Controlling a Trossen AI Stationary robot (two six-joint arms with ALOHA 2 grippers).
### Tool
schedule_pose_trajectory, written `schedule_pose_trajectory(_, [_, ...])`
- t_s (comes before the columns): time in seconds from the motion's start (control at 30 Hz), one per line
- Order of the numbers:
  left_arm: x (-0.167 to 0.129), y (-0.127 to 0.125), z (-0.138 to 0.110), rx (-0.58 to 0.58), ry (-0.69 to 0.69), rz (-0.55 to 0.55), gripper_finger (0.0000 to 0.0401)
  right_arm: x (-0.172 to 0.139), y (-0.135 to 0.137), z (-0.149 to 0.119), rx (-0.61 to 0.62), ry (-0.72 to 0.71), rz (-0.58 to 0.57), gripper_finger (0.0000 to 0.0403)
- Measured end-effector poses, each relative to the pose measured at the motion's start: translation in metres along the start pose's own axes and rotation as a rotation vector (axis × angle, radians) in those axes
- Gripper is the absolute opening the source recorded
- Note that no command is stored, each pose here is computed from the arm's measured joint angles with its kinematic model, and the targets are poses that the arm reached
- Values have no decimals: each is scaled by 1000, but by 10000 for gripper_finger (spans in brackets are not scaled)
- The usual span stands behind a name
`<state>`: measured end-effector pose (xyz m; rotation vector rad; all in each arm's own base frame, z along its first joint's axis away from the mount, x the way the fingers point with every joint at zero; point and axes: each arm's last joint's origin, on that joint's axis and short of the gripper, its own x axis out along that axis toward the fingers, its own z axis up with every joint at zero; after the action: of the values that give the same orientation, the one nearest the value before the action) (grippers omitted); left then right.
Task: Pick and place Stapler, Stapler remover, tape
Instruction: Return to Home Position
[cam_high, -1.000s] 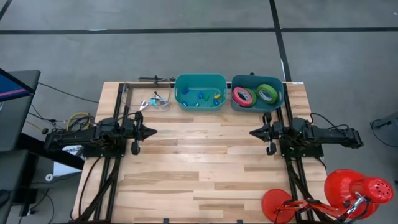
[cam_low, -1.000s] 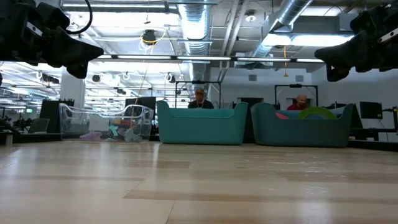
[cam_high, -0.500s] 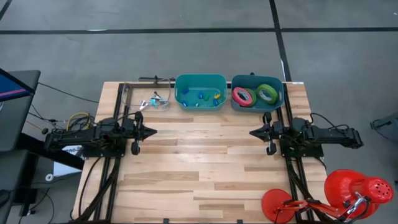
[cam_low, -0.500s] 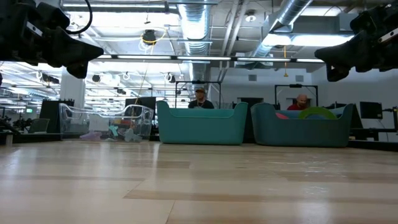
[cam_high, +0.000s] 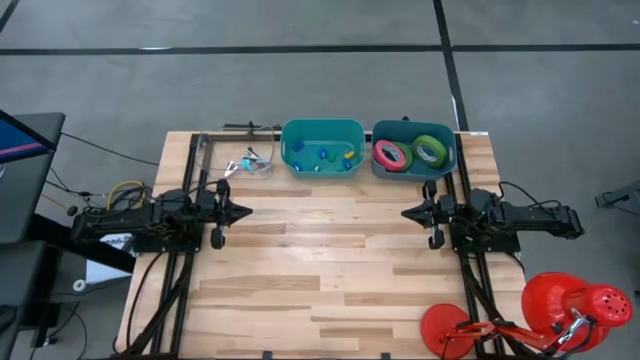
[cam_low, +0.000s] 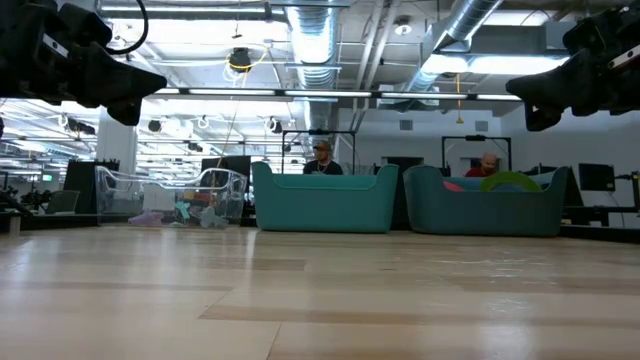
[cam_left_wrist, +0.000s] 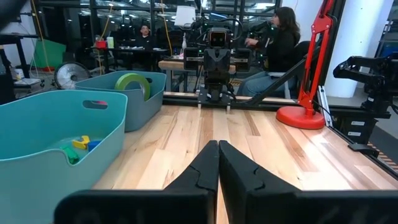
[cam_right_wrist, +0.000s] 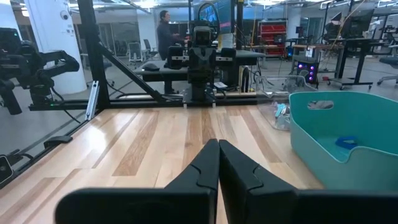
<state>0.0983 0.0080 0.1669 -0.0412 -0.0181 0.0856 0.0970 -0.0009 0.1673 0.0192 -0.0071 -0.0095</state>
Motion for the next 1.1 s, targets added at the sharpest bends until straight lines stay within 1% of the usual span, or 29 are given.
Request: schedule_pose_trajectory(1.1, [0, 0, 2, 0, -18, -1, 3, 0, 0, 0, 0, 0, 0, 0])
